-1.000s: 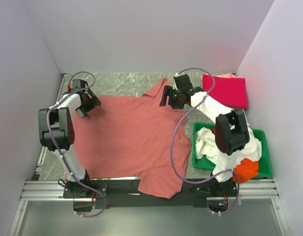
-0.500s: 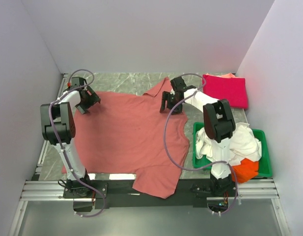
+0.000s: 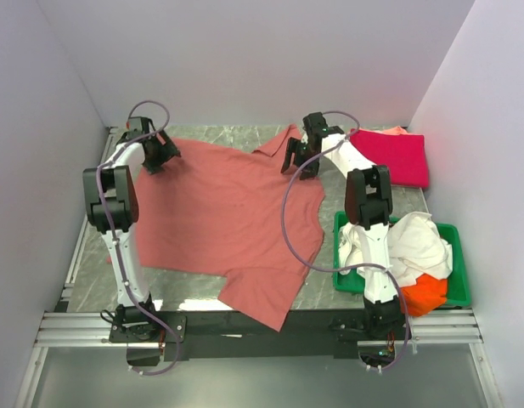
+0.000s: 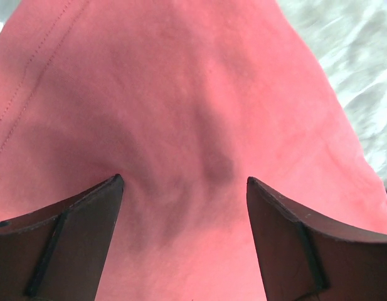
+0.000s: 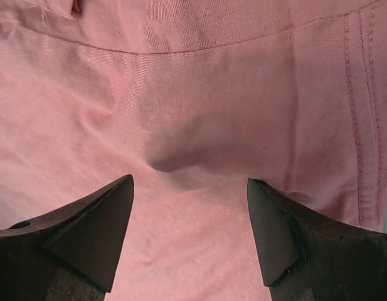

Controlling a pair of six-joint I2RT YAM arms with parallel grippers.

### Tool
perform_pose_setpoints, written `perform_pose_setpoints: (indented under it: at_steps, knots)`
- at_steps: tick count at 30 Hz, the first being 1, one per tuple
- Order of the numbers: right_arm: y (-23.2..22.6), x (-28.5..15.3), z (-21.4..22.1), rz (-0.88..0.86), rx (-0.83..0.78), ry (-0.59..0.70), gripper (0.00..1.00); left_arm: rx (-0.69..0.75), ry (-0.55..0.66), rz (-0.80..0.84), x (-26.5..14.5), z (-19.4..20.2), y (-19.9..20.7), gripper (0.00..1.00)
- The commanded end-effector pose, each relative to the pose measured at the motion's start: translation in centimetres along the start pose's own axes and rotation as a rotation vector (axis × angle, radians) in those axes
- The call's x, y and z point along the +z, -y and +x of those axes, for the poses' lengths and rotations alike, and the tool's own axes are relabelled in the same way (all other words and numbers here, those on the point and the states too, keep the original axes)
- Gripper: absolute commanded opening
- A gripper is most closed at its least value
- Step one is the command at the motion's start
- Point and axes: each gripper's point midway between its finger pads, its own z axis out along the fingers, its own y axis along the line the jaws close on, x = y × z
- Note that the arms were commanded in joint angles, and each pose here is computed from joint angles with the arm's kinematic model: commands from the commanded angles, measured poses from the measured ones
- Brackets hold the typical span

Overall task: Fold and stack the t-shirts
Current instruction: Flatten the tshirt out

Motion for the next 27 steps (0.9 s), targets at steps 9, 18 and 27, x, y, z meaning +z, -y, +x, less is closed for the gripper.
perform_pose_setpoints:
  at_steps: [9,18,27]
  knots:
    - [3.6,0.1,-5.3,-0.039,0.056,0.035,0.80,0.018,-0.057,0.080,3.9,0.4,3.5,0.86]
    - [0.9,-5.1,-7.8,-0.119,-0.052,0.146,0.81,0.044,0.063,0.162,-1.3,-3.8,7.2,0.87]
    - [-1.1,-8.3,-5.9,-0.141,-0.092,0.166,0.80,0.076,0.110,0.166,-4.7,-4.3,7.5,0.87]
